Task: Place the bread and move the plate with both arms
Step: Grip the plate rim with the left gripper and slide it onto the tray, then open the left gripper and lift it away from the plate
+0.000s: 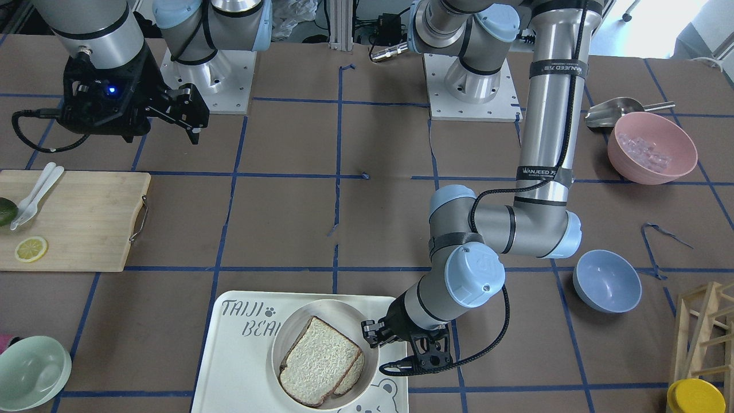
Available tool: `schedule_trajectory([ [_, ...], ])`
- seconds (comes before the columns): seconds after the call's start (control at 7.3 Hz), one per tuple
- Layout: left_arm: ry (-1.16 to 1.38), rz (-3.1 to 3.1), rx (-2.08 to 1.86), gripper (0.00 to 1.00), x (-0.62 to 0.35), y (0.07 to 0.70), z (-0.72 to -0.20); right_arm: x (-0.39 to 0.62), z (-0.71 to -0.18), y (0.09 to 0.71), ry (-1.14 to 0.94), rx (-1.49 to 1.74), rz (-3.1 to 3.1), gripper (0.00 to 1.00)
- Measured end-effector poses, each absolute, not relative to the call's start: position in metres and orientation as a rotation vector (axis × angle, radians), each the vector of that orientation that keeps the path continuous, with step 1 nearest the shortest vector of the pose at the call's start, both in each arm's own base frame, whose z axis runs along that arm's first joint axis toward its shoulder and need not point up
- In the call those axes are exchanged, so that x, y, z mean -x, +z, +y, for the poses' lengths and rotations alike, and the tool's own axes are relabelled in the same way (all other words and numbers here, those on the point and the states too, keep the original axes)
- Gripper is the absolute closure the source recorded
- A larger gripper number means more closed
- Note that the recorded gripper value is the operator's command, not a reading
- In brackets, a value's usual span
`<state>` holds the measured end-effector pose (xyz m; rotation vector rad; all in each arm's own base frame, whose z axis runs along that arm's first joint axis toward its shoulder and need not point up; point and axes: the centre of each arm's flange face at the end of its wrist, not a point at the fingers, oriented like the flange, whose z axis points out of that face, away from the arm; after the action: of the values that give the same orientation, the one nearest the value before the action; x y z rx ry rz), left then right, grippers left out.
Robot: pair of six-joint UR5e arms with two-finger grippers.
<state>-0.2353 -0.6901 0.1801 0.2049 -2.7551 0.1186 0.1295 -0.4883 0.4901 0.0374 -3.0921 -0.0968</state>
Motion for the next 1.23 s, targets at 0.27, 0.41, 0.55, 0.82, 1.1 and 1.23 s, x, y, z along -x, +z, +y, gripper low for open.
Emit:
schedule_trajectory([
  [0.27,0.121,-2.763,-0.206,0.00,0.234,0.199,-0.684,-0.130,-0.488,0.490,-0.097,-0.037,-3.093,0.00],
  [0.41,0.098,-2.777,-0.211,0.00,0.233,0.218,-0.677,-0.130,-0.488,0.491,-0.096,-0.037,-3.093,0.00],
  [0.55,0.068,-2.796,-0.215,0.00,0.232,0.247,-0.665,-0.130,-0.487,0.492,-0.092,-0.037,-3.094,0.00],
  [0.82,-0.012,-2.844,-0.217,0.00,0.224,0.320,-0.617,-0.134,-0.484,0.497,-0.077,-0.040,-3.137,0.00],
  [1.1,-0.107,-2.935,-0.203,0.00,0.210,0.385,-0.552,-0.135,-0.483,0.497,-0.079,-0.061,-3.152,0.00],
  [1.23,-0.141,-2.984,-0.156,0.00,0.203,0.418,-0.519,-0.135,-0.483,0.496,-0.080,-0.066,-3.153,0.00],
])
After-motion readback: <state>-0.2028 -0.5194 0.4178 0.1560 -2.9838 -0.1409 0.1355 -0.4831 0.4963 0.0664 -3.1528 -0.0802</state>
